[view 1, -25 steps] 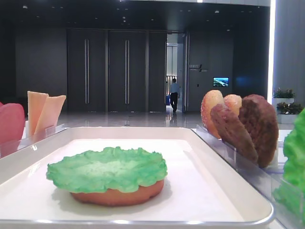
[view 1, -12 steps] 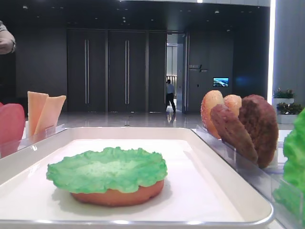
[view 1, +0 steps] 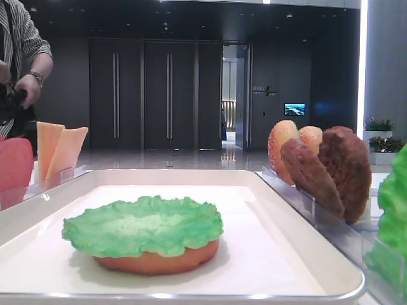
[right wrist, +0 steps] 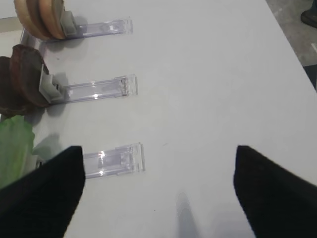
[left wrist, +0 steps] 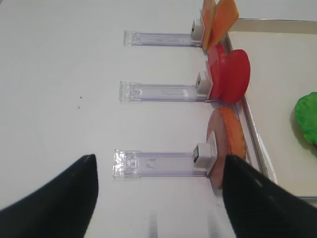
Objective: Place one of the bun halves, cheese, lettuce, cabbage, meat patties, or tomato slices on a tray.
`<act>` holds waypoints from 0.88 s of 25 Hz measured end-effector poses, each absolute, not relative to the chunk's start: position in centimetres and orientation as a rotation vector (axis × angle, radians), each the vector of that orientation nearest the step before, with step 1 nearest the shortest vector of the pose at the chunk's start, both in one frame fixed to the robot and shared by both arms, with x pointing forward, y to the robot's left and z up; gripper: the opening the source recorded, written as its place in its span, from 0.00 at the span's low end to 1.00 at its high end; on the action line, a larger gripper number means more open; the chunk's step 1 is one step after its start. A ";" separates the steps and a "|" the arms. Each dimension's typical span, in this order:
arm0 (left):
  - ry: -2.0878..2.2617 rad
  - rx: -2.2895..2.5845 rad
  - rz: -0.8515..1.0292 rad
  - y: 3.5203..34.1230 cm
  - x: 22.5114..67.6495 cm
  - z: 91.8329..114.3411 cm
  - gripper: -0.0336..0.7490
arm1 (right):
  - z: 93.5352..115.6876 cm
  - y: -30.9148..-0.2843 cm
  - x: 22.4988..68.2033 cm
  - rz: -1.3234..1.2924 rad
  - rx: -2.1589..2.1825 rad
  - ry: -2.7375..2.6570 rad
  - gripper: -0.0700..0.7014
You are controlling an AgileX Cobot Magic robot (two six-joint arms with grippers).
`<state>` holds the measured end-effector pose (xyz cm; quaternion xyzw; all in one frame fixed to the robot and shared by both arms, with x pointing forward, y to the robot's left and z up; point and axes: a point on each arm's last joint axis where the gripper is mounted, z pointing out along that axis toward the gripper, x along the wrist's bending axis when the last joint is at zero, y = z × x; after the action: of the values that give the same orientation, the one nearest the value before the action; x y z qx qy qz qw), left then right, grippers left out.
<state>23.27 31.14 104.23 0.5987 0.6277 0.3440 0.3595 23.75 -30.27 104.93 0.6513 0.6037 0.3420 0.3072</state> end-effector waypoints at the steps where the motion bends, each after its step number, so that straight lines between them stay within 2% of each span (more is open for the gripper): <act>1: 1.619 1.544 0.887 31.1 23.3 104.2 0.81 | 104.9 -30.3 23.7 0.903 1.718 1.592 0.84; 22: 1.619 1.544 0.887 31.1 23.3 104.2 0.81 | 104.9 -30.4 22.8 0.959 1.666 1.541 0.84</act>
<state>23.27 31.14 104.23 0.5987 0.6277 0.3440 0.3595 22.83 -30.40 104.88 0.6376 0.5898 0.3673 0.3327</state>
